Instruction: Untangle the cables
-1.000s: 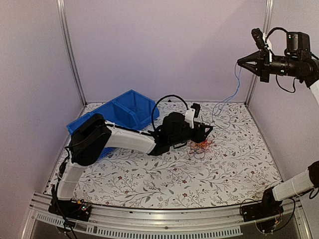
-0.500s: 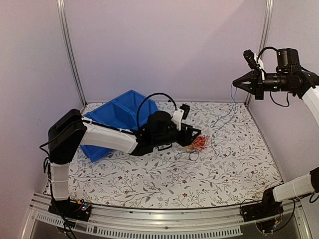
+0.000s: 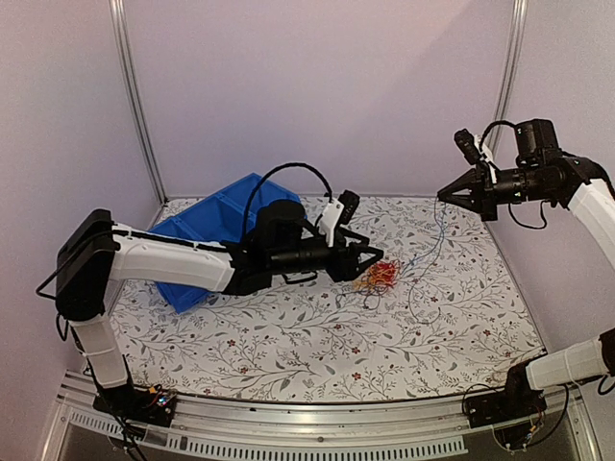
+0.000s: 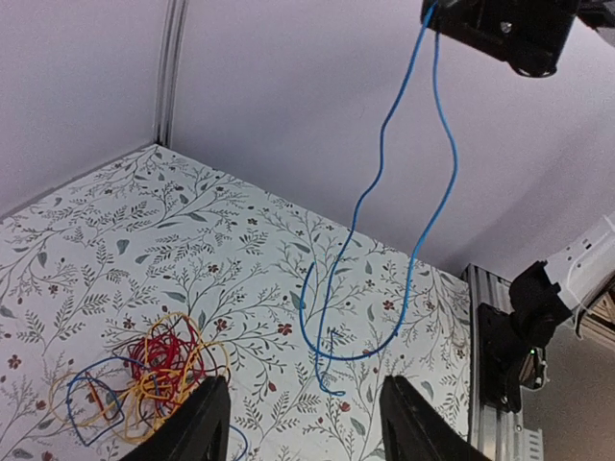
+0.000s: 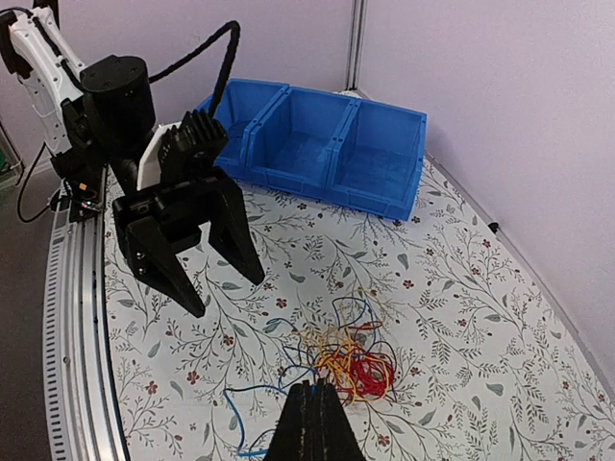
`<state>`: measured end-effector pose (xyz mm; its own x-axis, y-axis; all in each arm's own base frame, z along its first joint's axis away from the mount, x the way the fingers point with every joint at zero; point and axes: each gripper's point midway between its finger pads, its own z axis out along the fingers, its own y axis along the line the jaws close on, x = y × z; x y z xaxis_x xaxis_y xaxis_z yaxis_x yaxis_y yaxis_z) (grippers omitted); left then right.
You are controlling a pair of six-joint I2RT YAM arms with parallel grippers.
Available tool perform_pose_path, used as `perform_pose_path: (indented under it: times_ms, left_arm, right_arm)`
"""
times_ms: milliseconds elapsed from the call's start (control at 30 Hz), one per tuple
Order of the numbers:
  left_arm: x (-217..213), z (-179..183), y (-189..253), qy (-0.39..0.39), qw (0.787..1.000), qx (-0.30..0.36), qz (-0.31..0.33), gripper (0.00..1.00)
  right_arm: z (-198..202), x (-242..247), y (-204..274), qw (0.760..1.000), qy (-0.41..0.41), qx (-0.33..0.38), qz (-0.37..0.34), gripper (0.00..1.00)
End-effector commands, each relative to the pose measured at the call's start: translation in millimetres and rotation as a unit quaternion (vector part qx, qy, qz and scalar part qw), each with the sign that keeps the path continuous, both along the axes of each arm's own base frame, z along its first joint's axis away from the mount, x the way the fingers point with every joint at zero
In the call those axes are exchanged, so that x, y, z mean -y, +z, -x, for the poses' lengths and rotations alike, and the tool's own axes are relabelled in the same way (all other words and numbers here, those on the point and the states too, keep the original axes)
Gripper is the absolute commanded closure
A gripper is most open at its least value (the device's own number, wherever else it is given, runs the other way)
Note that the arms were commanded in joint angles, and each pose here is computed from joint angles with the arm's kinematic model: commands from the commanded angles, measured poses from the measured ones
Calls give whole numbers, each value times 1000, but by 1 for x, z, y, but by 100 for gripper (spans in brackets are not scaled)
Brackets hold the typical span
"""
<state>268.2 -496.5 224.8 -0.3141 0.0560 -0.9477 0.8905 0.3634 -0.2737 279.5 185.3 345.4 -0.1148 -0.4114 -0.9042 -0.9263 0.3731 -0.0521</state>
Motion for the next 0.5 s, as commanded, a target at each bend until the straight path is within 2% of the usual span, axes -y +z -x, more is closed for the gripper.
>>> perform_pose_path:
  times_ms: [0, 67, 167, 467]
  left_arm:
    - [6, 31, 40, -42, 997, 51, 44, 42]
    - [14, 33, 41, -34, 997, 61, 35, 36]
    - [32, 30, 41, -22, 997, 79, 15, 33]
    - [84, 22, 4, -28, 993, 95, -70, 37]
  right_arm:
    - [-4, -4, 6, 999, -13, 0, -31, 100]
    - [-4, -7, 5, 999, -16, -16, -48, 100]
    - [-4, -9, 4, 998, -10, -29, -59, 100]
    - [-5, -13, 0, 996, -4, -54, -70, 100]
